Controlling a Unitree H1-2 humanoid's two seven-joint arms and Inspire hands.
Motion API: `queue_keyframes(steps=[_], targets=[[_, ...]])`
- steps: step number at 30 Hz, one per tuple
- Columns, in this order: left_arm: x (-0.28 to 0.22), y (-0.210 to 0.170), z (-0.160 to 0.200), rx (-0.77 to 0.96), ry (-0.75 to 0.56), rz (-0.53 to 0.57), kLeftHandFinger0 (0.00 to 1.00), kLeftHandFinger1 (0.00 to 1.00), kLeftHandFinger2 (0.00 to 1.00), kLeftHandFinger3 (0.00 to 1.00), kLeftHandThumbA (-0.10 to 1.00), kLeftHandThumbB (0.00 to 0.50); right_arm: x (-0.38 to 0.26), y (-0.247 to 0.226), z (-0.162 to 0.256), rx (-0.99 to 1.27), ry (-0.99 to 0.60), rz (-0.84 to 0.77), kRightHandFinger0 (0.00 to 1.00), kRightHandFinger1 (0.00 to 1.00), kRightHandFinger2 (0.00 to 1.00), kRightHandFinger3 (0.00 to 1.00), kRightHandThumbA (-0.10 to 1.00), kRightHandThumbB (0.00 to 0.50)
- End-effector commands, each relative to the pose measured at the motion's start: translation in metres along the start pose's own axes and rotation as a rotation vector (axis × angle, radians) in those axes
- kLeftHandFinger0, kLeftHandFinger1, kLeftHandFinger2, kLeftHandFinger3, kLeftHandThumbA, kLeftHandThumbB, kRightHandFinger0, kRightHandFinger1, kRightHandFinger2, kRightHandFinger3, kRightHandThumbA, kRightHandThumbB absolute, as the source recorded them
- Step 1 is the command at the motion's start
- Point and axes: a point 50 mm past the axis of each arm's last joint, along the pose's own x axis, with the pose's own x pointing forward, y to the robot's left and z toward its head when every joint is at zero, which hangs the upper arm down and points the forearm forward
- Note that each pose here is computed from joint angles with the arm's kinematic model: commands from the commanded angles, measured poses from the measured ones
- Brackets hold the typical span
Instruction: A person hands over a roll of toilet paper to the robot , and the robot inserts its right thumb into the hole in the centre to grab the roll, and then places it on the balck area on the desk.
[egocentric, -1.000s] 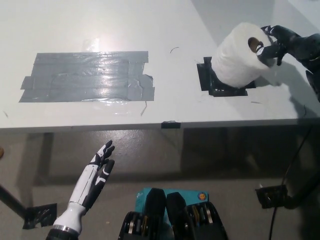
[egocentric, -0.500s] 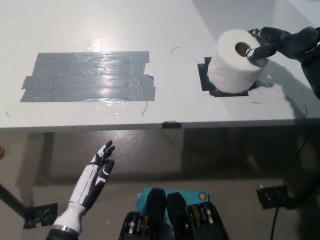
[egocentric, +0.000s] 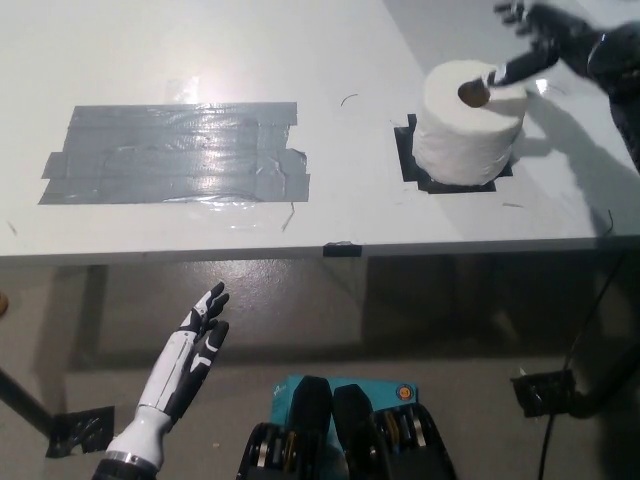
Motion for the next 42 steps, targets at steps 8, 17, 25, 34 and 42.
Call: queue_keyframes(steps=[8, 17, 25, 34, 42], targets=[[0.028, 0.013, 0.019, 0.002, -0.102, 0.043, 1.0, 1.0, 1.0, 1.0, 1.0, 0.183, -0.042, -0.109, 0.112, 0.044, -0.425, -0.452, 1.0, 1.0, 1.0, 1.0, 1.0, 0.438], [0.05, 0.022, 0.037, -0.002, -0.144, 0.056, 1.0, 1.0, 1.0, 1.0, 1.0, 0.215, -0.117, -0.123, 0.144, 0.128, -0.747, -0.502, 1.0, 1.0, 1.0, 1.0, 1.0, 0.413], [0.047, 0.023, 0.036, 0.003, -0.145, 0.059, 1.0, 1.0, 1.0, 1.0, 1.0, 0.217, -0.222, -0.041, 0.119, 0.243, -1.095, -0.445, 1.0, 1.0, 1.0, 1.0, 1.0, 0.401], [0.062, 0.028, 0.044, 0.003, -0.164, 0.076, 1.0, 1.0, 1.0, 1.0, 1.0, 0.222, -0.306, 0.063, 0.063, 0.286, -1.232, -0.414, 1.0, 1.0, 1.0, 1.0, 1.0, 0.369], [0.071, 0.033, 0.046, -0.006, -0.182, 0.088, 1.0, 1.0, 1.0, 1.0, 1.0, 0.216, -0.332, 0.135, 0.028, 0.278, -1.19, -0.392, 1.0, 1.0, 1.0, 1.0, 1.0, 0.359]])
